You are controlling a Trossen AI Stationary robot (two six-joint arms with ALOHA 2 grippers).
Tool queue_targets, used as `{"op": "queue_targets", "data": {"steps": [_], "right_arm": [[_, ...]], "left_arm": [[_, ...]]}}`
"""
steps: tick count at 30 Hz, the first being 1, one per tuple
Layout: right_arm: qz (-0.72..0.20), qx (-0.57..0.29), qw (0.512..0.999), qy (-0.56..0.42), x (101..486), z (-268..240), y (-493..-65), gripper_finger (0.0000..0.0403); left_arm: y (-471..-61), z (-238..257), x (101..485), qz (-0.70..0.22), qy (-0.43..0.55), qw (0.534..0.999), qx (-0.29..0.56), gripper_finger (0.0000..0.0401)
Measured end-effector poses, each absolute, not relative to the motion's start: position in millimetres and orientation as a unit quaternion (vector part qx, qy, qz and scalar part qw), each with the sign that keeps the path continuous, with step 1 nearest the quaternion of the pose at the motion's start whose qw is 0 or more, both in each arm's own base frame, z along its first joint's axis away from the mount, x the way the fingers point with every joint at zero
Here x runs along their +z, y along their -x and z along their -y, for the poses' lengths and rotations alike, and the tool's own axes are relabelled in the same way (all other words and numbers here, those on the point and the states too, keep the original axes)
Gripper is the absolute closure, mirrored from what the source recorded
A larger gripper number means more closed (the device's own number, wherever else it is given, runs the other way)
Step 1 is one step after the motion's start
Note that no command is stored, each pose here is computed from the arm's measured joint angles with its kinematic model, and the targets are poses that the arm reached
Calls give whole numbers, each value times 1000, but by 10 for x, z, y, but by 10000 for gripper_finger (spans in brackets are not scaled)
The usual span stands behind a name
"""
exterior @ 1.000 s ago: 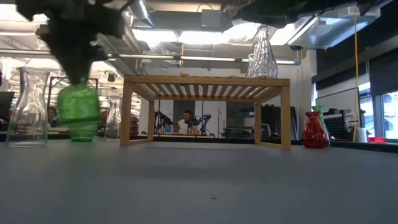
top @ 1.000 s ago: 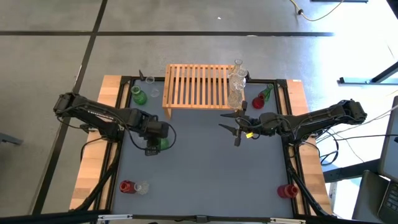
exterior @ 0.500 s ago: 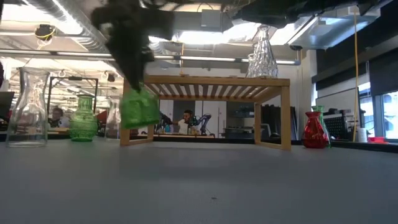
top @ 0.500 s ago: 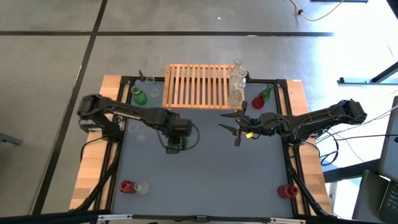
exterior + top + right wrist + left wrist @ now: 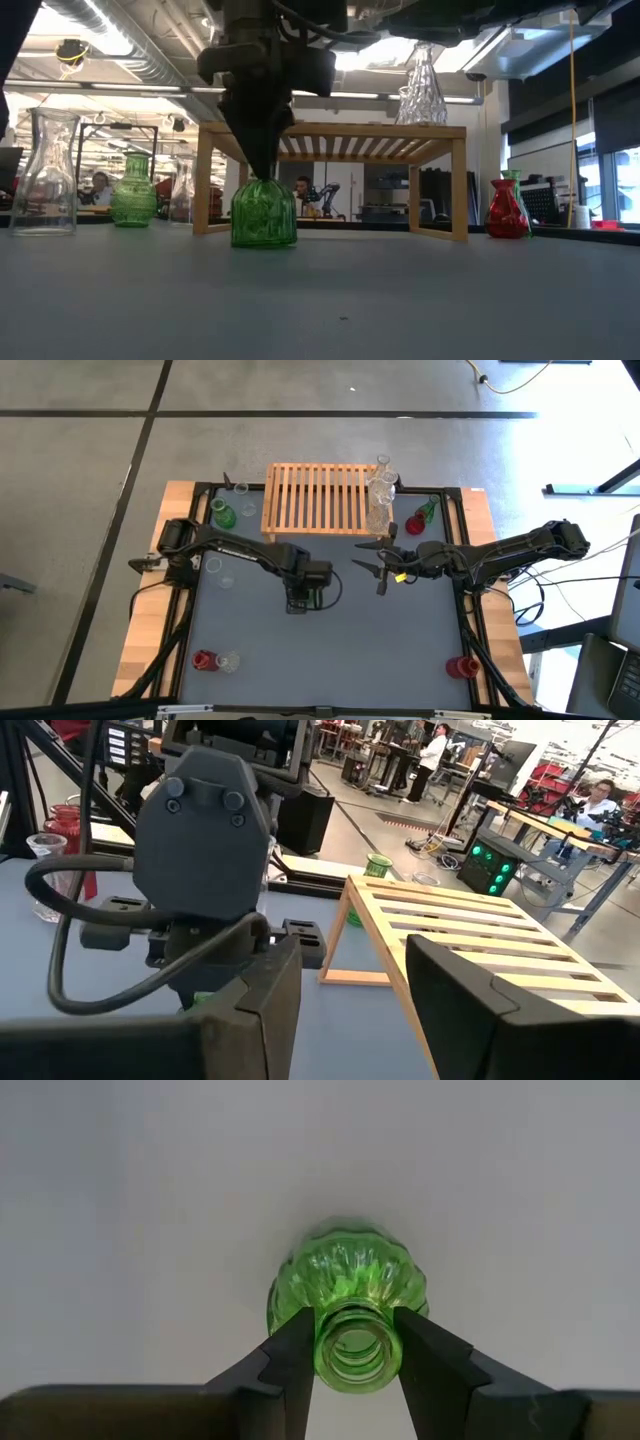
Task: Sort vases onto shelf
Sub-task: Put the green vase on the shelf
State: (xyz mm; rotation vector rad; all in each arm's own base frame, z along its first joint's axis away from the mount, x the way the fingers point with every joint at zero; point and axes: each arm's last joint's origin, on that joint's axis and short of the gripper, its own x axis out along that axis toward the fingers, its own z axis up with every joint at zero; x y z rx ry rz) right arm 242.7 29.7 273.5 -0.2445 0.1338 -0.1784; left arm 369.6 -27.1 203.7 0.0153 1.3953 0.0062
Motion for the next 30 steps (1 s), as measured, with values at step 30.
{"op": "queue_targets", "data": {"steps": [30], "right_arm": [[-66,-89,986,121,2734,-297,-2427,233]], "left_arm": [[-3639,310,2348,-584,-18,811,-3,174]]}}
